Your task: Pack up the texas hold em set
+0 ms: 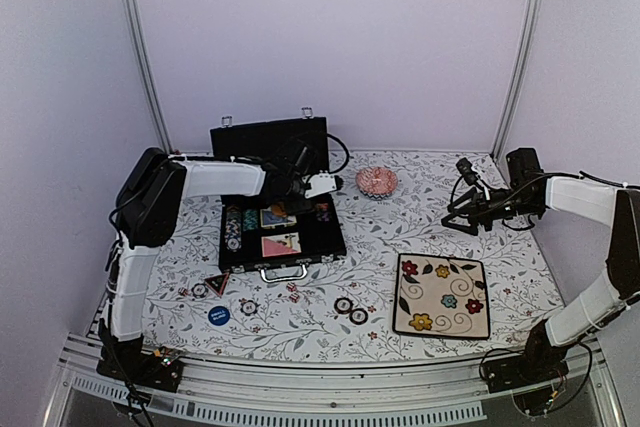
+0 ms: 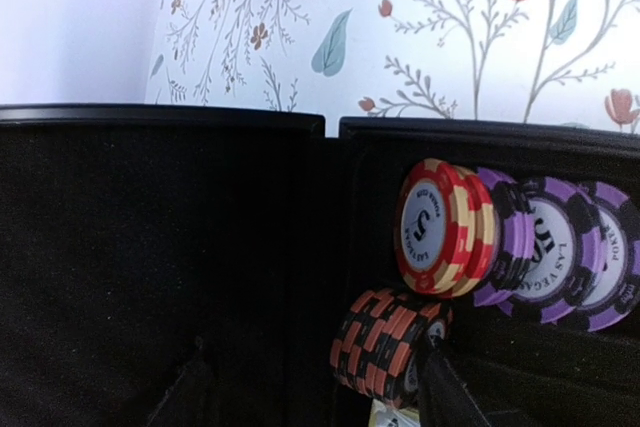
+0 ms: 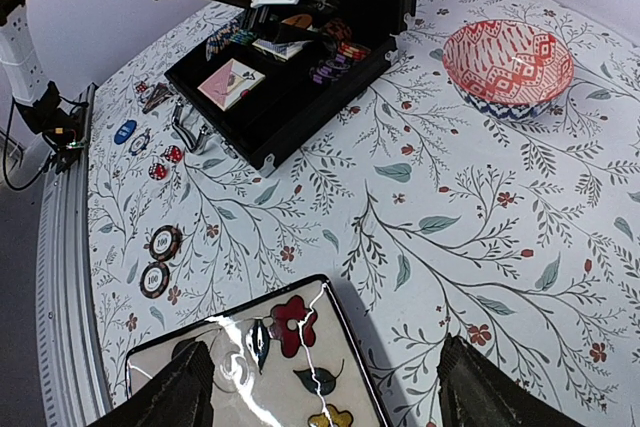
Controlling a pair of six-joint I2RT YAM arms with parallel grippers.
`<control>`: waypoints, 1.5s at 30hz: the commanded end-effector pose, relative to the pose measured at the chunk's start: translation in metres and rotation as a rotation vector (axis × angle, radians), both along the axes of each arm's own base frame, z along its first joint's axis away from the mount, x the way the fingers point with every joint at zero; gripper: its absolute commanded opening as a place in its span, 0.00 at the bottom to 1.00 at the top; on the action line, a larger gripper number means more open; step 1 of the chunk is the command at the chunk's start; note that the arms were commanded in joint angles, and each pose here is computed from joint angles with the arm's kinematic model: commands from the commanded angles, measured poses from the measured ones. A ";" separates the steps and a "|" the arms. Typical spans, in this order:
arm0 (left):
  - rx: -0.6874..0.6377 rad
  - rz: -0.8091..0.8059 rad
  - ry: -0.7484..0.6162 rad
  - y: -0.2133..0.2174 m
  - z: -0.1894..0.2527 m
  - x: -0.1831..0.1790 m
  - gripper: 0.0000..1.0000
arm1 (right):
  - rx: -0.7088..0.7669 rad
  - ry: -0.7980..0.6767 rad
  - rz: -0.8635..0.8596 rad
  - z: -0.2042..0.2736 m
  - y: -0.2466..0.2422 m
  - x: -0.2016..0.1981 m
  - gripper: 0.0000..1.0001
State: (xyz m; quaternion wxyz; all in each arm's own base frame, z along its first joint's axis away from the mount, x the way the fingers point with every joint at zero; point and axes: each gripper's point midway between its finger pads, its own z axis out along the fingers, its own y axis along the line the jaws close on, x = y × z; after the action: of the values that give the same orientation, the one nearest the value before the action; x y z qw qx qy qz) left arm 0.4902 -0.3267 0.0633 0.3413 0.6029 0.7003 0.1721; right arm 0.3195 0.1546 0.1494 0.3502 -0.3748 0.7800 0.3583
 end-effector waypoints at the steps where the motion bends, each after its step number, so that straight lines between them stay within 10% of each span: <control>1: -0.034 0.036 -0.012 0.010 0.034 -0.003 0.68 | 0.003 -0.022 0.007 0.006 -0.001 0.002 0.78; 14: -0.300 -0.050 0.181 -0.035 0.130 -0.153 0.68 | 0.013 -0.024 0.017 0.008 0.001 0.001 0.78; 26: -0.196 -0.229 0.654 -0.085 0.066 -0.307 0.63 | 0.021 -0.015 0.025 0.008 0.002 0.002 0.77; 45: -0.028 -0.279 0.691 -0.101 -0.032 -0.309 0.63 | 0.021 -0.016 0.027 0.007 0.002 0.000 0.77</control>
State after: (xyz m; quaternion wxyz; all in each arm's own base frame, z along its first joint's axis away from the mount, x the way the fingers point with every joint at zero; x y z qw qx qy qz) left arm 0.1723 -0.4199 0.0415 0.0977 0.6979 0.7020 -0.1027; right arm 0.3175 0.1560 0.1481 0.3480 -0.3799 0.7758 0.3642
